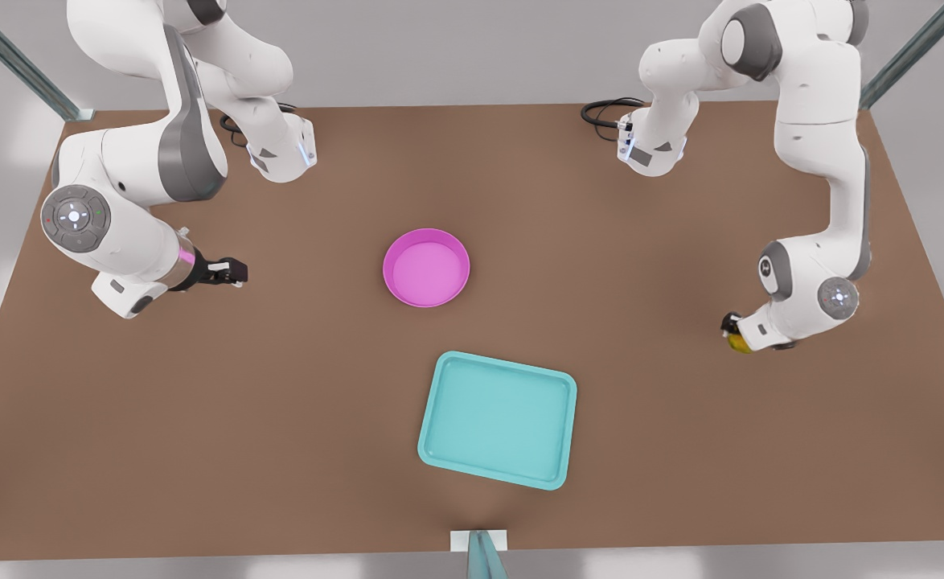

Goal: Place the orange on the plate with the left arm and the plate on the tray with the right arm

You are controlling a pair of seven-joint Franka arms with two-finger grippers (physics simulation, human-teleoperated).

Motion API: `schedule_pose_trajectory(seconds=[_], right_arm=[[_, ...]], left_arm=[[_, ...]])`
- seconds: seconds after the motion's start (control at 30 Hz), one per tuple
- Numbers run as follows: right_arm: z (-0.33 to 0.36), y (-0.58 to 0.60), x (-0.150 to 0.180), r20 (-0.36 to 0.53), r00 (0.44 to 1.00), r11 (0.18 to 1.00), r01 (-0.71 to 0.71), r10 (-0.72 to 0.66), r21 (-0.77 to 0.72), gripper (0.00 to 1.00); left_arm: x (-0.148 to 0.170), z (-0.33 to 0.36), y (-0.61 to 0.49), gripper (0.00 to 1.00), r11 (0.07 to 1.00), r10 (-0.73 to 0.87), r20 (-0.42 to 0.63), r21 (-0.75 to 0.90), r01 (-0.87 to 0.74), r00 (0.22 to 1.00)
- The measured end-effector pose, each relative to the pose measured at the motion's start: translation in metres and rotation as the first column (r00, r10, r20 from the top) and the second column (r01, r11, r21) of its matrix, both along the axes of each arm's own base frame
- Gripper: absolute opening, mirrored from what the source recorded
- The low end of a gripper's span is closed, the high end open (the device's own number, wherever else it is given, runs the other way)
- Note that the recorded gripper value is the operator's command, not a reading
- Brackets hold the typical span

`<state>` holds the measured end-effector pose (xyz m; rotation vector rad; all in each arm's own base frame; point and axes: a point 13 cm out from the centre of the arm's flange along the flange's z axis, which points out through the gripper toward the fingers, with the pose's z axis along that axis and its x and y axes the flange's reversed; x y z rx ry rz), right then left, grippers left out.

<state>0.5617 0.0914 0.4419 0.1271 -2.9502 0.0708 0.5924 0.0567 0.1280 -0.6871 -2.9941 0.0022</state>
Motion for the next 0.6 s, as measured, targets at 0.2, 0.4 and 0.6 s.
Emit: schedule_pose_trajectory(seconds=[0.2, 0.4, 0.6], right_arm=[[-0.003, -0.002, 0.001, -0.003, 1.000, 1.000, 0.002, -0.002, -0.001, 1.00], [-0.006, -0.002, 0.002, -0.007, 1.000, 1.000, 0.001, -0.001, -0.002, 1.00], [-0.006, -0.002, 0.002, -0.008, 1.000, 1.000, 0.001, -0.001, -0.001, 1.00]], left_arm=[[0.047, 0.046, -0.343, 0.60, 0.965, -0.258, 0.117, -0.018, 0.262, 0.959], [-0.019, 0.051, -0.559, 0.60, 0.977, -0.182, 0.122, -0.089, 0.194, 0.976], [-0.153, 0.053, -0.657, 0.60, 0.993, -0.074, -0.022, -0.094, 0.072, 0.997]])
